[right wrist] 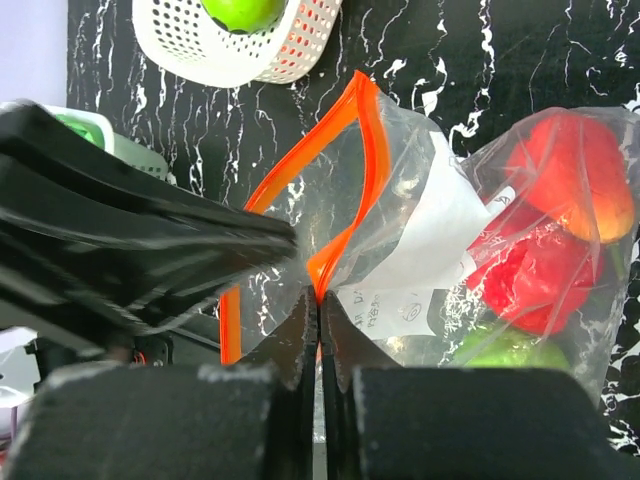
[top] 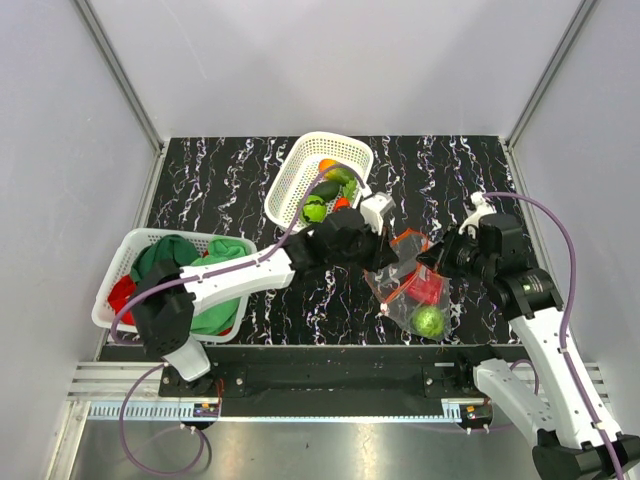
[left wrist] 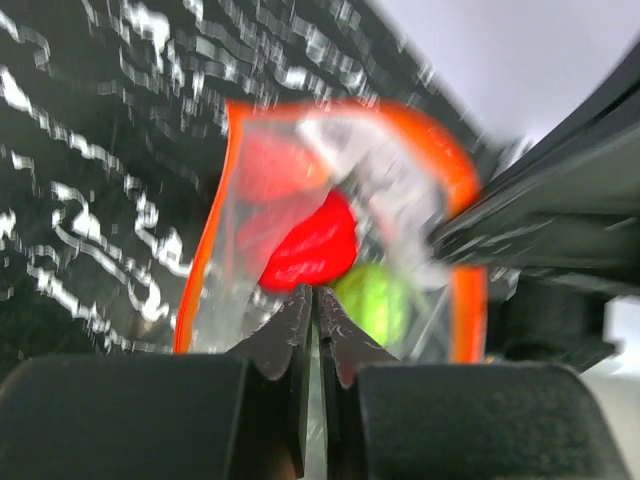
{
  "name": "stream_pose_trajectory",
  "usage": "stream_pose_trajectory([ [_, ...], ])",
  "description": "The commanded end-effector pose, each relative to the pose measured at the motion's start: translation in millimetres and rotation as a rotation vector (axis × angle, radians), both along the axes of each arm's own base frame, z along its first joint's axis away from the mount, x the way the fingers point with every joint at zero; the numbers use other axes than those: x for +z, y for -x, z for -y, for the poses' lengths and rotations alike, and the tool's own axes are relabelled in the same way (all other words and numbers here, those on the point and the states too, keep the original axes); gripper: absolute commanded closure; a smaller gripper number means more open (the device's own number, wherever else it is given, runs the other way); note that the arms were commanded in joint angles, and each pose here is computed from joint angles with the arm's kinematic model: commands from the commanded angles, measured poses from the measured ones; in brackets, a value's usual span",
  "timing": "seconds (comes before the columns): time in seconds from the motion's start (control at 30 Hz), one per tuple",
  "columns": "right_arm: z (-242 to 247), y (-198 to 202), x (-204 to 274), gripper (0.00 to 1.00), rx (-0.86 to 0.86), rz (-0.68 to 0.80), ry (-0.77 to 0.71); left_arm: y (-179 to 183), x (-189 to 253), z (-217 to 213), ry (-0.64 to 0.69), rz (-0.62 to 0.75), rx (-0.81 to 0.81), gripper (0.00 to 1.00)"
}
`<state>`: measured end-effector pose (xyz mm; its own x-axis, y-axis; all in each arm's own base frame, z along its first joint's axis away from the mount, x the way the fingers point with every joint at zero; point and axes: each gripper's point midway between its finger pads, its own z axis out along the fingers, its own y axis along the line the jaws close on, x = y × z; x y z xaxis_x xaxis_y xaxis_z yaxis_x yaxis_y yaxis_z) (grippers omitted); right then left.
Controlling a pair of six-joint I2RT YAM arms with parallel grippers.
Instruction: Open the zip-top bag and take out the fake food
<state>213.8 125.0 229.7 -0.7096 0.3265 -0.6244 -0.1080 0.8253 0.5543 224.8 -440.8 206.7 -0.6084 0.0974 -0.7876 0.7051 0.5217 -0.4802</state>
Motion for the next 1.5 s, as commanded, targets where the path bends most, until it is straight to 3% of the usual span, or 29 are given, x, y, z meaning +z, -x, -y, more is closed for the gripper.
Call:
stream_pose_trajectory([
  [0.0, -13.5, 9.4, 19.9, 1.00, 0.091, 0.054, -0.053, 3.8, -1.9, -1.4, -0.074, 0.078, 0.003, 0.93],
  [0.2, -46.0, 10.8, 35.9, 1.00, 0.241, 0.061, -0.208, 18.3, -12.1, 0.6, -0.095, 0.074, -0.046, 0.92],
  [0.4, -60.8, 7.8, 53.4, 1.00, 0.293, 0.072, -0.310, 22.0, -18.2, -2.7, -0.100, 0.081, -0.038, 0.79],
  [0.57, -53.9, 2.7, 21.2, 1.00, 0.237, 0.004, -0.262, 17.7, -42.1, -3.6, -0.168, 0.055, -0.017, 0.65],
  [0.6, -53.2, 3.8, 15.6, 1.00, 0.231, -0.014, -0.256, 17.6, -53.0, -4.3, -0.196, 0.040, -0.008, 0.59],
  [0.77, -45.7, 10.1, -2.5, 1.00, 0.194, -0.049, -0.224, 9.8, -83.7, -20.6, -0.320, 0.027, 0.093, 0.51],
  [1.0, -39.4, 10.6, -6.3, 1.00, 0.172, -0.048, -0.185, -7.6, -102.0, -40.3, -0.432, 0.093, 0.250, 0.36],
  [1.07, -39.5, 10.4, -5.8, 1.00, 0.173, -0.050, -0.186, -14.2, -102.5, -42.7, -0.449, 0.120, 0.293, 0.27],
  [1.27, -39.4, 8.7, 6.7, 1.00, 0.170, -0.025, -0.190, -20.9, -89.0, -45.0, -0.454, 0.179, 0.365, 0.27],
  [1.47, -40.6, 9.9, 16.4, 1.00, 0.178, -0.013, -0.199, -18.0, -110.9, -43.2, -0.516, 0.138, 0.346, 0.22],
])
